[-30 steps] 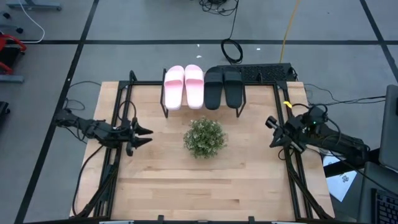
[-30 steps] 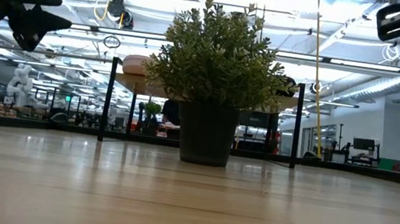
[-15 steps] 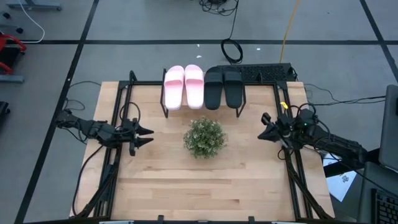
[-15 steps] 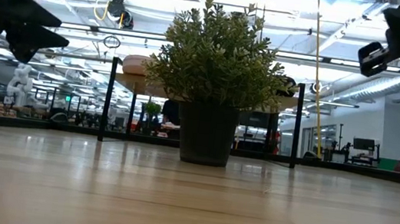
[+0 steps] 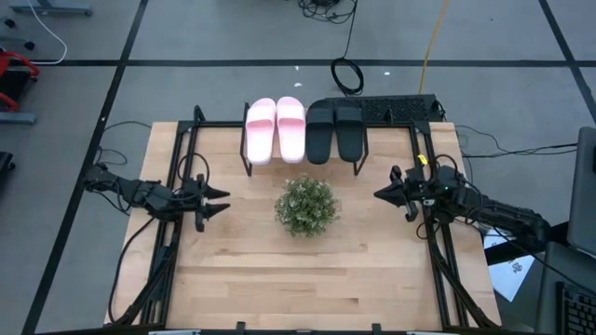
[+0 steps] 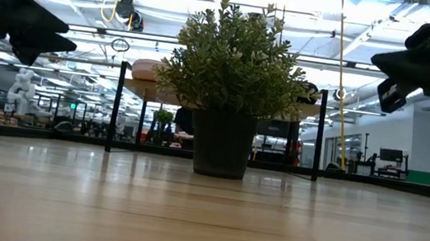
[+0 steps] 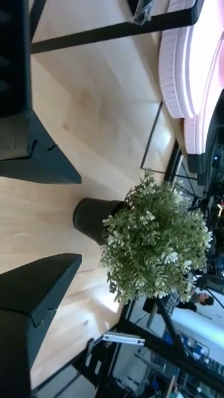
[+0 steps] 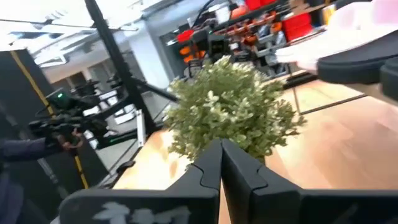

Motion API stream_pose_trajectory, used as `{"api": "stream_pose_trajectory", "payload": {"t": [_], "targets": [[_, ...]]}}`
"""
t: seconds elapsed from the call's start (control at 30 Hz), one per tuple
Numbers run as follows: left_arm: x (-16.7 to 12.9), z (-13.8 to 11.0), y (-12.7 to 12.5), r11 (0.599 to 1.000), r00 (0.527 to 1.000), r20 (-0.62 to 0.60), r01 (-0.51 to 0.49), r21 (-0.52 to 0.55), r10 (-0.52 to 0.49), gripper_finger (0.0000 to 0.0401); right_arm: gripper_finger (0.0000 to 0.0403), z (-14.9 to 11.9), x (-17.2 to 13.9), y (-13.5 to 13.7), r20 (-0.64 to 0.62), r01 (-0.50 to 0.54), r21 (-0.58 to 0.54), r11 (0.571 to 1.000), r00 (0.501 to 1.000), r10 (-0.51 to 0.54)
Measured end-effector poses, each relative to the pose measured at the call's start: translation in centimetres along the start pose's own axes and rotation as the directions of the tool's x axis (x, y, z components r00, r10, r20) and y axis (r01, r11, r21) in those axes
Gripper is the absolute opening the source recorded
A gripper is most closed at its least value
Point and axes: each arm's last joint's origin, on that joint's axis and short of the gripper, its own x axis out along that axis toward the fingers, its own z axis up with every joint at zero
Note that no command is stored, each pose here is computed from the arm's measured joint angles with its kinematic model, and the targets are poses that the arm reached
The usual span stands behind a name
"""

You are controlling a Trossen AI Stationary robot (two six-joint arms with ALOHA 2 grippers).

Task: Pick and place slides into the shelf
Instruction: Return to Home Position

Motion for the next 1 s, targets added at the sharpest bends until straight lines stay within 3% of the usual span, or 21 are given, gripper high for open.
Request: {"api": "stream_pose_trajectory", "payload": {"t": [0.33, 0.53, 1.0], "targets": [[0.0, 0.01, 0.03, 1.0, 1.0, 0.004, -0.01, 0.023, 0.01, 0.0189, 0.0, -0.19, 0.08, -0.13, 0.018, 0.067, -0.064, 0.996, 0.998, -0.066], [0.0, 0.0, 0.0, 1.0, 1.0, 0.0, 0.0, 0.002, 0.0, 0.0189, 0.0, -0.6, 0.03, -0.58, 0.003, 0.172, -0.086, 0.981, 0.985, -0.173], [0.0, 0.01, -0.01, 1.0, 1.0, -0.001, 0.003, -0.004, -0.003, 0.0189, 0.0, -0.51, 0.05, -0.54, 0.011, 0.165, -0.086, 0.983, 0.986, -0.165]]}}
